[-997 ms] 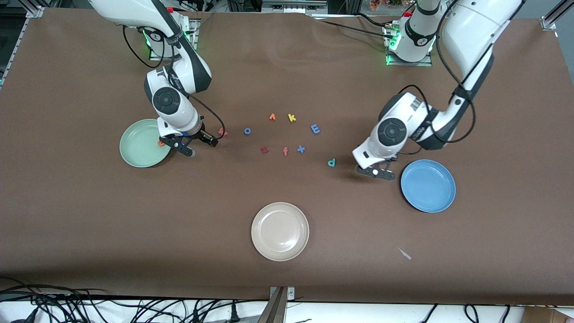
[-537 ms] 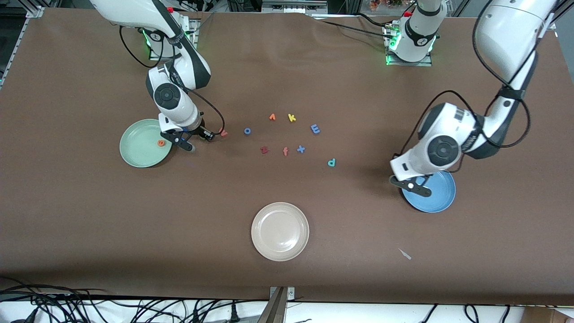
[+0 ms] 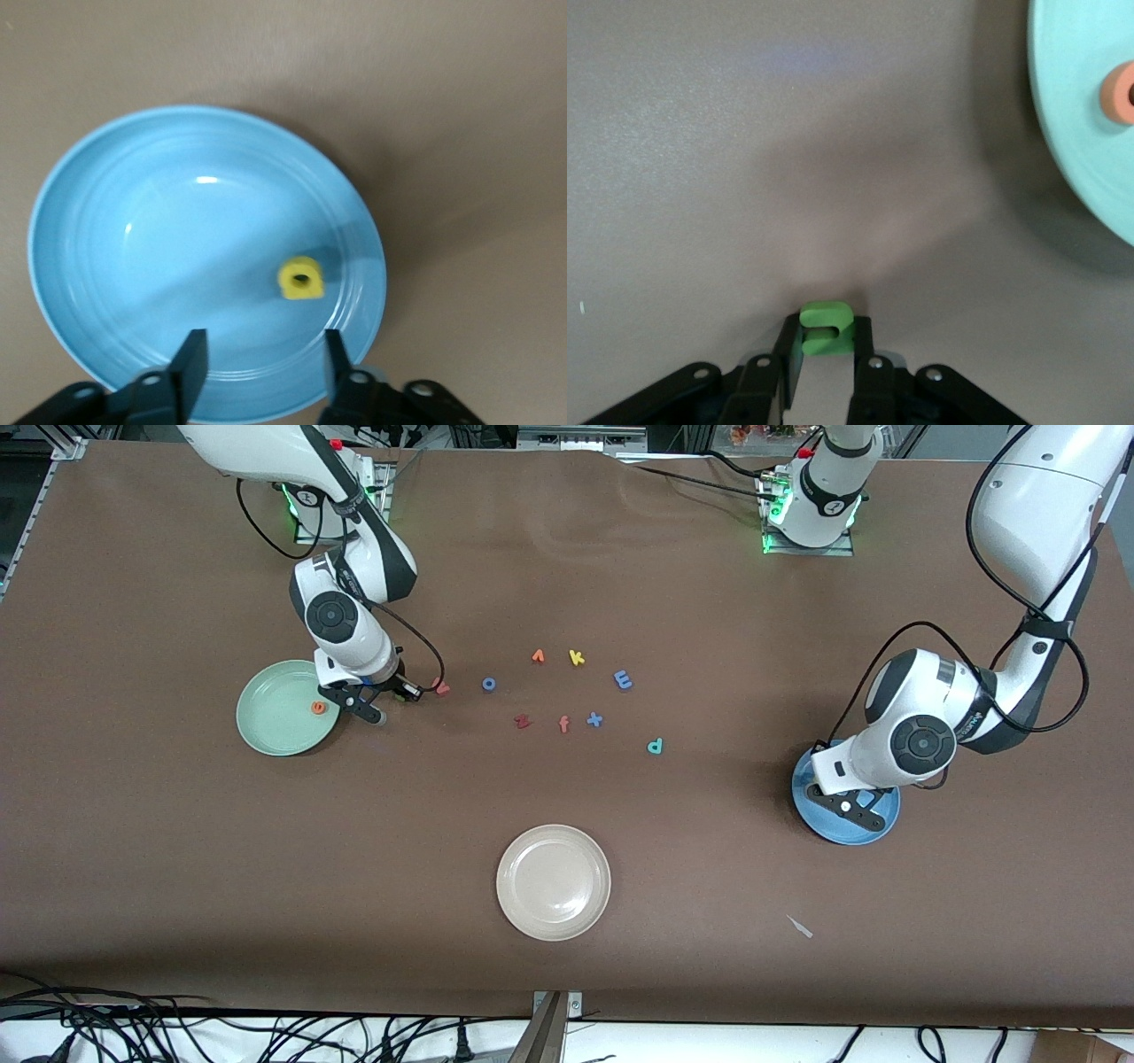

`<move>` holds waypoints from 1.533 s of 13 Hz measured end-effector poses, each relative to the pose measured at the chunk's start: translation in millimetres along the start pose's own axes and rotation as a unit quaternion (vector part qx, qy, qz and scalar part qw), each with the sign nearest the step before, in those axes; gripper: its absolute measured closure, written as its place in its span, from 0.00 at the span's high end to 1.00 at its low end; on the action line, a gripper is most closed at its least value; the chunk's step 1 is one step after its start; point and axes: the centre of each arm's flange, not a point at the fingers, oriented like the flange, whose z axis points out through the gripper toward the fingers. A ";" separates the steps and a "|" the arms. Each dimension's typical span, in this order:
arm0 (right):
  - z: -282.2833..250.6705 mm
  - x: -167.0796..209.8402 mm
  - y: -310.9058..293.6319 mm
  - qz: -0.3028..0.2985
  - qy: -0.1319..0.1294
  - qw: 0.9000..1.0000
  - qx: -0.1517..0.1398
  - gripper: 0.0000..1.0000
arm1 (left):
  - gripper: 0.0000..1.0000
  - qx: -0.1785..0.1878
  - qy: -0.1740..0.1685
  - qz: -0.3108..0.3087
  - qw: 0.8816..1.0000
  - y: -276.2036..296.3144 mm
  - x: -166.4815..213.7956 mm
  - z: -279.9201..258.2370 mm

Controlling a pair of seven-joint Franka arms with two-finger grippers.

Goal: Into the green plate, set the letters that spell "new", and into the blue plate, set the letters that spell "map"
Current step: 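Release the yellow d on the blue plate while the right gripper grasps green letter, then drop the green letter on the green plate while the left gripper reaches teal P, then carry the teal P with the left gripper while the right gripper grasps pink M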

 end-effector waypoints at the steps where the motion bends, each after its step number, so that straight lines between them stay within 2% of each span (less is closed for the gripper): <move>1: -0.8 0.5 -0.4 0.000 0.001 1.000 0.001 0.27 | 0.74 -0.007 0.009 -0.014 1.000 4.3 4.8 -8.7; 3: -13.6 3.2 -3.2 -0.008 0.007 1.000 0.006 0.27 | 0.97 -0.034 0.023 -0.061 0.997 29.8 15.4 -24.4; 4: -27.0 5.9 -3.6 -0.020 0.009 1.000 0.005 0.27 | 1.00 -0.041 0.026 -0.086 0.995 48.4 20.6 -30.6; 7: -70.1 44.3 30.9 -0.074 0.013 0.997 -0.009 0.27 | 1.00 -0.050 0.027 -0.152 0.987 113.8 34.3 -41.0; 11: -71.9 127.2 145.7 -0.148 -0.001 0.989 -0.028 0.27 | 1.00 -0.077 0.055 -0.203 0.975 202.6 47.5 -34.7; 13: -54.4 138.8 171.4 -0.157 -0.006 0.987 -0.035 0.27 | 1.00 -0.091 0.065 -0.225 0.968 235.3 51.1 -22.0; 15: -36.0 136.2 168.5 -0.164 -0.011 0.985 -0.043 0.27 | 1.00 -0.087 0.073 -0.239 0.964 260.4 55.7 -5.9; 16: -30.7 135.1 166.7 -0.166 -0.013 0.985 -0.045 0.34 | 1.00 -0.080 0.079 -0.244 0.963 266.5 57.3 2.8; 20: -39.9 124.8 141.3 -0.143 -0.014 0.989 -0.032 0.78 | 0.99 -0.079 0.082 -0.252 0.961 281.5 61.6 30.1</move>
